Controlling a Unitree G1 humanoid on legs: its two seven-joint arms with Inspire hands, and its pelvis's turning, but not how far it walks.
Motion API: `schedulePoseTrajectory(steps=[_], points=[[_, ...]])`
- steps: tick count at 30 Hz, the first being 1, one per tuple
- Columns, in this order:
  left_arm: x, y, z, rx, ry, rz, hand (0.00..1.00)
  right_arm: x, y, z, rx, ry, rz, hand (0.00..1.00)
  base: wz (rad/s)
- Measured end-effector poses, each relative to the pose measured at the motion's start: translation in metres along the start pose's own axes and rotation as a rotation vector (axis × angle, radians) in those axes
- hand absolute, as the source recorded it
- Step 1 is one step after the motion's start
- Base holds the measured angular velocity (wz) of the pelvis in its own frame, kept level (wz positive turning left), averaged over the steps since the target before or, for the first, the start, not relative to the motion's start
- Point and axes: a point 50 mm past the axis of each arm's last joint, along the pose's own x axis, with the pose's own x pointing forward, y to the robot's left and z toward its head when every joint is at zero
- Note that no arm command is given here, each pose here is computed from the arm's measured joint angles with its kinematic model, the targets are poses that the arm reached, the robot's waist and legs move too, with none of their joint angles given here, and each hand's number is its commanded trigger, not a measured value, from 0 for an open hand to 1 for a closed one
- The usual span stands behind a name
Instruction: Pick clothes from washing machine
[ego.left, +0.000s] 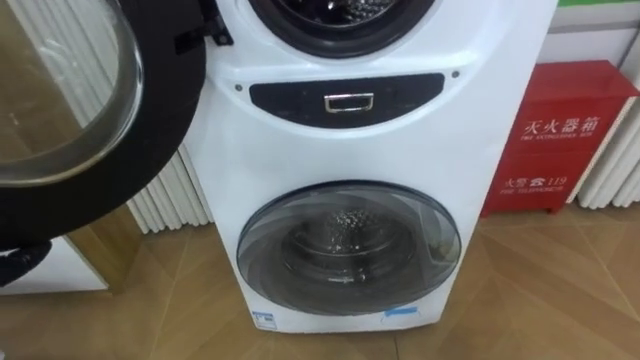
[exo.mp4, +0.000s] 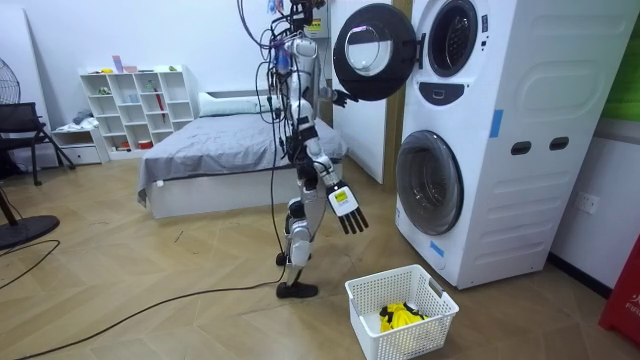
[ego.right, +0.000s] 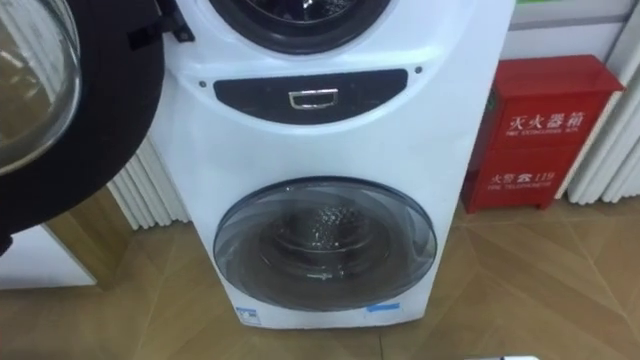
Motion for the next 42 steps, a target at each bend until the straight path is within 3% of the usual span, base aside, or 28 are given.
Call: schedulePoseTrajectory(steps=[9,13,17,24,35,42], points=[[-0.015,-0.038,0.034,0.206,-0.089,-0.09,0.0,-0.008,0.005,-0.021,0.0,0.054,0.022,0.0,0.08],[-0.021,-0.046,0.044,0.226,-0.112,-0.093,0.0,-0.007,0.008,-0.017,0.036,0.047,0.012,0.0,0.42],[-0.038,-0.069,0.055,0.268,-0.122,-0.174,0.0,-0.008,0.01,-0.025,0.032,0.1,0.022,0.0,0.5],[-0.058,-0.092,0.046,0.259,-0.141,-0.218,0.0,-0.005,0.019,-0.025,0.067,0.142,0.057,0.0,0.32],[-0.086,-0.101,0.028,0.214,-0.143,-0.217,0.0,-0.002,0.032,-0.015,0.061,0.138,0.104,0.0,0.09],[-0.1,-0.096,0.016,0.213,-0.139,-0.205,0.0,0.004,0.044,0.006,0.008,0.087,0.154,0.0,0.05]])
